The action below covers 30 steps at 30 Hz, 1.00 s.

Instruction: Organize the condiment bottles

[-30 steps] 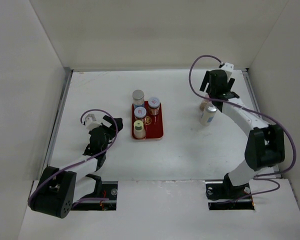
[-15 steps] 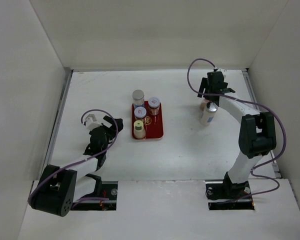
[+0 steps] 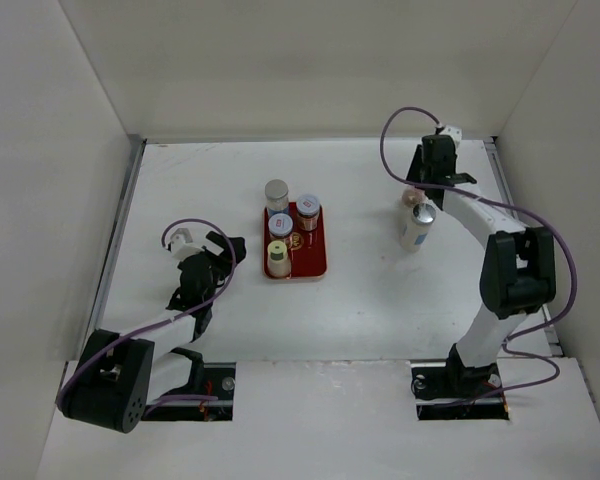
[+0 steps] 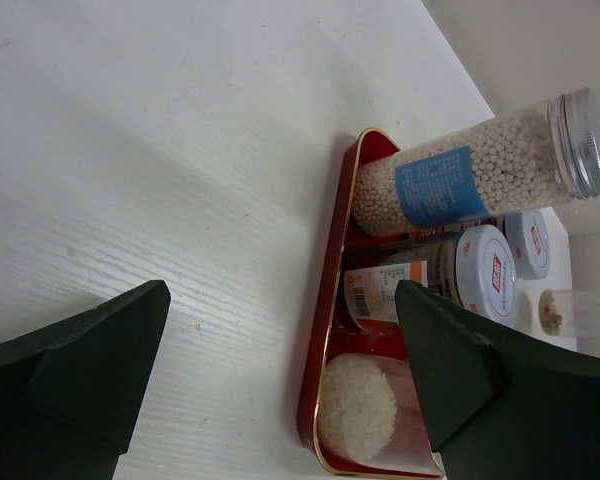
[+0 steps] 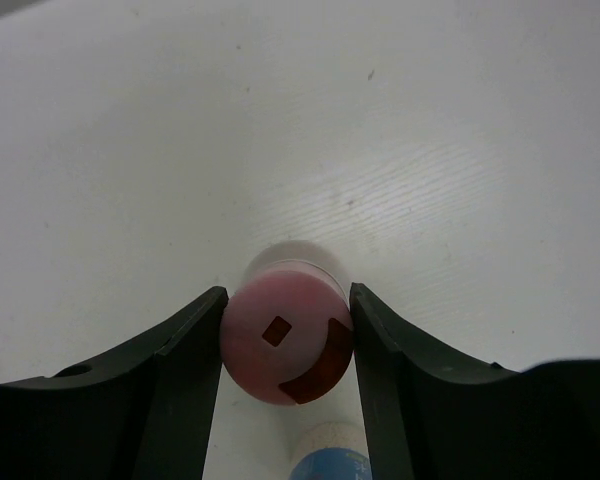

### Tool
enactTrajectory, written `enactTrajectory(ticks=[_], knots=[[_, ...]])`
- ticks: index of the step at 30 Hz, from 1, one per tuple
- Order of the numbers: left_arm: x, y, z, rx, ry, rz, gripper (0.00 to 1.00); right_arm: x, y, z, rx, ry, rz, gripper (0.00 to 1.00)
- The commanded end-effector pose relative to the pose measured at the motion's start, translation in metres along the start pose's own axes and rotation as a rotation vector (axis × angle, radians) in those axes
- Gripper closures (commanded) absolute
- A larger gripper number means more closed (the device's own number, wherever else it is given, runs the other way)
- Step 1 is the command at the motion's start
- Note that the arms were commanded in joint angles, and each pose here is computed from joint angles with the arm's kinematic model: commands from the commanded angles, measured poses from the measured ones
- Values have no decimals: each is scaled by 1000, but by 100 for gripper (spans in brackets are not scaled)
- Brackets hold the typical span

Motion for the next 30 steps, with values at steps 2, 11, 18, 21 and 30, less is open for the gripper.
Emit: enactTrajectory(ticks=[2,11,18,21,30], knots=[[-1,11,-5,21,-30,-57,0,54,77,43,-85,197,-296,54],[-1,11,-4,21,-23,-60,0,103,-23,108,56,440,-93,53],[-3,8,-6,27,-34,-42,0,144,-88,142,158,620,30,53],[-4,7,-5,25,-29,-35,0,152,-105,156,180,678,62,53],[-4,7,-5,29,-36,-29,0,132,-139,178,237,662,111,53]])
Point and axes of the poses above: each gripper's point midway between its finger pads, its own x axis back along the fingers, its own z axis along the line the jaws close on, y = z × x, the point moved 10 cm from there along x, back along the fingers, and after that the axes turned 15 degrees about -x, right-handed, at the moved point
